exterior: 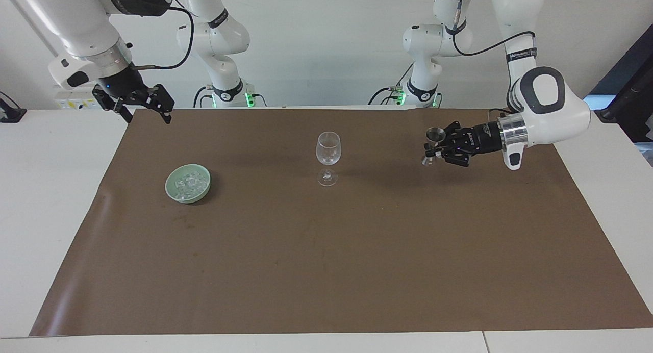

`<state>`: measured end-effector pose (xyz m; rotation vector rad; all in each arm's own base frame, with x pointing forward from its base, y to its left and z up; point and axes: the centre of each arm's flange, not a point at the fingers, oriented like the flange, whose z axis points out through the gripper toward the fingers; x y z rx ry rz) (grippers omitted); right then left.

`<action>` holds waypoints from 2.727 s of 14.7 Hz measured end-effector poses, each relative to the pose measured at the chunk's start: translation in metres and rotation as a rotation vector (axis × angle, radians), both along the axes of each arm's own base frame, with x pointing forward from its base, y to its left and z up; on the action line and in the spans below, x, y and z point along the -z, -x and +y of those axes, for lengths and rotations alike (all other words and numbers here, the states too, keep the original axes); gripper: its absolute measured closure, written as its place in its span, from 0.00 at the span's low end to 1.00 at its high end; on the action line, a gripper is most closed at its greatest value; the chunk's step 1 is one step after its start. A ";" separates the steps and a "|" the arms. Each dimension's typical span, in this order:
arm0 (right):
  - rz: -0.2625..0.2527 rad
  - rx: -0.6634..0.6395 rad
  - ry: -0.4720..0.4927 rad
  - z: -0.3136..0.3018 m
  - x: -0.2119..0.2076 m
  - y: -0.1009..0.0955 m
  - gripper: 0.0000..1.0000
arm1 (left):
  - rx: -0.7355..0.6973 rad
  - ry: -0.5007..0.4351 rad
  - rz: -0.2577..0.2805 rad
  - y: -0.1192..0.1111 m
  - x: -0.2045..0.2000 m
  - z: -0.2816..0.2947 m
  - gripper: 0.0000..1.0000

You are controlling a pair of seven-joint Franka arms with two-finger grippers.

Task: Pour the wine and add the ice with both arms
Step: 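Carry the cup to the glass while the right gripper reaches the bowl, then tilt the cup over the glass while the right gripper grips ice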

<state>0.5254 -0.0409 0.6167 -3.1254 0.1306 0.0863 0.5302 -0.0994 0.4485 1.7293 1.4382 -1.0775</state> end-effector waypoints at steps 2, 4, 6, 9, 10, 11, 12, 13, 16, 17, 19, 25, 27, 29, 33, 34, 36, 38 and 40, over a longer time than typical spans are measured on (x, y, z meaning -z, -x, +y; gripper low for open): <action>0.000 -0.001 0.000 0.000 0.000 0.000 0.00 | 0.066 -0.075 -0.010 0.013 -0.012 -0.043 0.79; 0.001 -0.001 0.000 0.000 0.000 0.000 0.00 | 0.085 -0.170 -0.002 0.025 -0.018 -0.084 0.79; 0.003 -0.004 0.000 0.002 0.001 0.000 0.00 | 0.083 -0.242 -0.002 0.035 -0.021 -0.121 0.79; -0.013 -0.009 -0.003 0.005 0.021 0.000 0.00 | 0.091 -0.352 -0.006 0.050 -0.018 -0.163 0.79; -0.030 -0.010 -0.005 0.005 0.035 0.002 0.00 | 0.087 -0.398 -0.009 0.055 -0.017 -0.174 0.79; -0.032 -0.011 -0.007 0.005 0.053 0.007 0.00 | 0.083 -0.434 -0.013 0.060 -0.017 -0.184 0.79; -0.031 -0.011 -0.009 0.005 0.068 0.011 0.00 | 0.079 -0.461 -0.017 0.062 -0.016 -0.190 0.79; -0.030 -0.011 -0.010 0.006 0.080 0.014 0.00 | 0.076 -0.487 -0.022 0.064 -0.016 -0.194 0.79; -0.011 -0.022 -0.046 0.009 0.104 0.020 0.00 | 0.049 -0.574 -0.035 0.066 -0.018 -0.200 0.79; -0.007 -0.038 -0.058 0.010 0.117 0.021 0.00 | 0.043 -0.598 -0.044 0.066 -0.019 -0.203 0.79; -0.005 -0.071 -0.062 0.009 0.149 0.020 0.00 | 0.044 -0.646 -0.067 0.070 -0.020 -0.213 0.79; -0.034 -0.157 -0.049 0.002 0.226 0.013 0.04 | 0.057 -0.800 -0.182 0.089 -0.026 -0.245 0.79; -0.051 -0.152 -0.042 -0.008 0.248 0.016 0.06 | 0.046 -0.864 -0.224 0.091 -0.029 -0.252 0.79; -0.044 -0.147 -0.039 -0.011 0.266 0.019 0.10 | 0.034 -0.914 -0.276 0.090 -0.036 -0.261 0.79; -0.023 -0.147 -0.039 -0.011 0.283 0.021 0.15 | 0.067 -0.974 -0.360 0.096 -0.038 -0.280 0.79; -0.021 -0.148 -0.039 -0.010 0.286 0.021 0.16 | 0.077 -0.988 -0.377 0.100 -0.037 -0.284 0.79; -0.019 -0.148 -0.039 -0.010 0.288 0.020 0.20 | 0.094 -1.023 -0.422 0.106 -0.037 -0.292 0.79; -0.016 -0.149 -0.039 -0.010 0.289 0.021 0.24 | 0.122 -1.066 -0.463 0.116 -0.036 -0.299 0.79; -0.014 -0.150 -0.040 -0.010 0.290 0.022 0.33 | 0.154 -1.109 -0.495 0.124 -0.035 -0.305 0.79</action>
